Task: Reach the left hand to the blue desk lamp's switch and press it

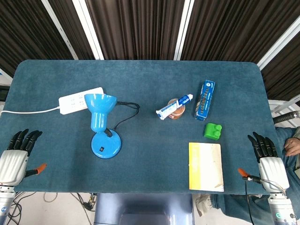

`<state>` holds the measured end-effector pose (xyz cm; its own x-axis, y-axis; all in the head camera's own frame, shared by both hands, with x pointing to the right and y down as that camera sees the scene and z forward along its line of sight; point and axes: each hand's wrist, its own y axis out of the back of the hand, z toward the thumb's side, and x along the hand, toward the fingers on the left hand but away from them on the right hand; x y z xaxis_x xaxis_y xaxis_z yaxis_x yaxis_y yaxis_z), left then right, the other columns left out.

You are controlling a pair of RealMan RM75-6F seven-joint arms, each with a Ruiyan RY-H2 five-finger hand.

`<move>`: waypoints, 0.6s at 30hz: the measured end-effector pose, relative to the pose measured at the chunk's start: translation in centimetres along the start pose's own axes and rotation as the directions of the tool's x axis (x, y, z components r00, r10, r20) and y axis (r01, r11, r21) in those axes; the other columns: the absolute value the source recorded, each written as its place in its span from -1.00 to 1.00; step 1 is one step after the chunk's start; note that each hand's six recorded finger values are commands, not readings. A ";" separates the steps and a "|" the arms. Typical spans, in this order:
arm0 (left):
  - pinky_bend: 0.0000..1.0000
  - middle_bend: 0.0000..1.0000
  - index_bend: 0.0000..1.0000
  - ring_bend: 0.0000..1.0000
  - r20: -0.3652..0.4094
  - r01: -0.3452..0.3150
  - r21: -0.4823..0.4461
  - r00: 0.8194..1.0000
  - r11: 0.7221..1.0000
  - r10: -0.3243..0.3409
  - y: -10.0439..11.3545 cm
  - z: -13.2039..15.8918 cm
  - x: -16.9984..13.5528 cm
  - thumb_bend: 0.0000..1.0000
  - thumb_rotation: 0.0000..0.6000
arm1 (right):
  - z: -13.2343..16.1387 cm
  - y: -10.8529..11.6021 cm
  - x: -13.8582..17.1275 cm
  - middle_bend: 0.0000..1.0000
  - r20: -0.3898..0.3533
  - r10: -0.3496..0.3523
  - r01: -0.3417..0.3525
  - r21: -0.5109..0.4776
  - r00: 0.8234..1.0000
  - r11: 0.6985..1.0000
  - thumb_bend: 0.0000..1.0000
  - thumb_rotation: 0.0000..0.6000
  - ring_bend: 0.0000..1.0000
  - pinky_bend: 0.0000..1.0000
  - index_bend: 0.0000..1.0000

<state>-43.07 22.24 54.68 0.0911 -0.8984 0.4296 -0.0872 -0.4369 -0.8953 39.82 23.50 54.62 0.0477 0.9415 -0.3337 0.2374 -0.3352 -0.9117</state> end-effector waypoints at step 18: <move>-0.87 -0.79 -0.80 -1.00 -0.012 0.009 0.008 1.000 1.000 -0.009 -0.1 -0.2 0.1 -0.84 1.00 | -0.2 0.3 0.1 -0.96 0.016 -0.002 0.002 -0.002 1.000 1.000 -0.79 1.00 -0.92 -1.00 -1.00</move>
<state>-43.22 22.23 54.81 0.0803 -0.8950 0.4388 -0.0780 -0.4445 -0.8924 40.05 23.46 54.35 0.0319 0.9415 -0.3354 0.2392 -0.3330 -0.9121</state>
